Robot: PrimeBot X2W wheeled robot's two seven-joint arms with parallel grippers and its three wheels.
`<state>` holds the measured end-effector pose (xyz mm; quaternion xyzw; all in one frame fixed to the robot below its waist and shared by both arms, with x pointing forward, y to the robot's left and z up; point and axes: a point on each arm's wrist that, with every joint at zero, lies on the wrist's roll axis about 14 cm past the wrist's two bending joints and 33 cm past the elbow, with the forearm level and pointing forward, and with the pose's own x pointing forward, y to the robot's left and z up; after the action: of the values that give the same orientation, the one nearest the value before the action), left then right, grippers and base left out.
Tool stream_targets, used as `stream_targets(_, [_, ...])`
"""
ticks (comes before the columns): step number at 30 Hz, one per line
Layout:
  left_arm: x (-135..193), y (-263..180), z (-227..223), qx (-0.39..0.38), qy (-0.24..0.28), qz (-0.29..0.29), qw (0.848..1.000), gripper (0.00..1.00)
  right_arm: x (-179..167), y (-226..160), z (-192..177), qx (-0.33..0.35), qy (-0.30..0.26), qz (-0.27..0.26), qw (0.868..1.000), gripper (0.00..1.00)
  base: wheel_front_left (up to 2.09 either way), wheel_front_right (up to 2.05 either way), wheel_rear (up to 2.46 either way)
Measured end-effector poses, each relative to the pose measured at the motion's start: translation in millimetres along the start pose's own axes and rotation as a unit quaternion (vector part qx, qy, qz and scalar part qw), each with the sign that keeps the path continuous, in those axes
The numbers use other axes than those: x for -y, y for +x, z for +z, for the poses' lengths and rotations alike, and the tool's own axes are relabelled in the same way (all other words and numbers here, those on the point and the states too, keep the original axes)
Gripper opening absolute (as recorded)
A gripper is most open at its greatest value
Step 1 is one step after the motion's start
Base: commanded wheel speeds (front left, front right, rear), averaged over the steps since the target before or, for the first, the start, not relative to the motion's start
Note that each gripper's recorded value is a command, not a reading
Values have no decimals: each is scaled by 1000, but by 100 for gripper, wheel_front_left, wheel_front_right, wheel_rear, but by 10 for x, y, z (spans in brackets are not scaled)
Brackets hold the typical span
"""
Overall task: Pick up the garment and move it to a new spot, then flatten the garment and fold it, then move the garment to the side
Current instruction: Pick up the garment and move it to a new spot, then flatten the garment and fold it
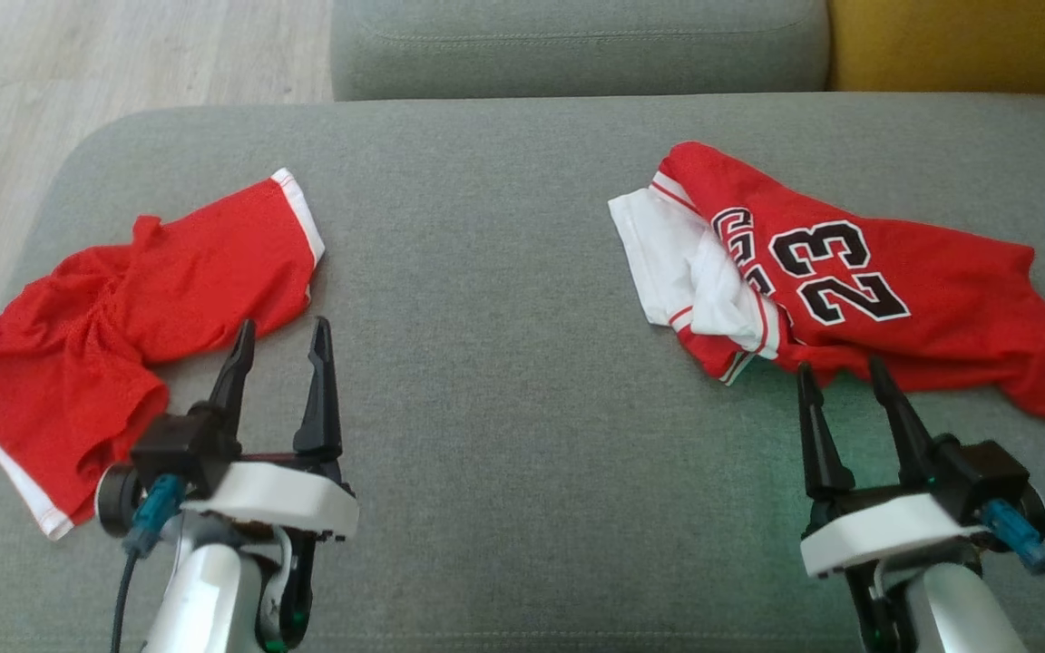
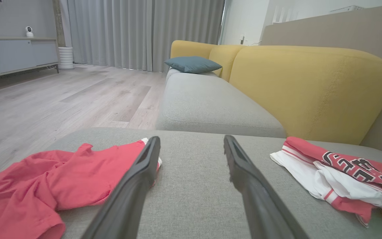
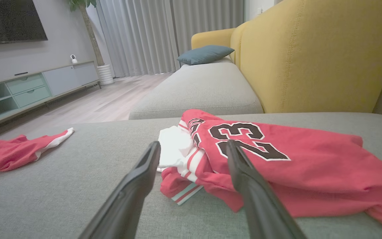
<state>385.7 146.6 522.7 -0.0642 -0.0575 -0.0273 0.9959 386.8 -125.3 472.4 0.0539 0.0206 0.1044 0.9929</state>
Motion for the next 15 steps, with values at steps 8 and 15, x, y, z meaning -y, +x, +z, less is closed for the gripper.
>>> stream_targets(8, [-121, -36, -20, -3, 1, 17, 1000, 100, -63, 59, 21, 4, 1, 10, 1000, 100, 0, 0, 0])
stream_targets(15, [-188, -88, -139, -22, 3, 28, 999, 100, -206, 374, -156, -32, -8, 38, 999, 100, 0, 0, 0])
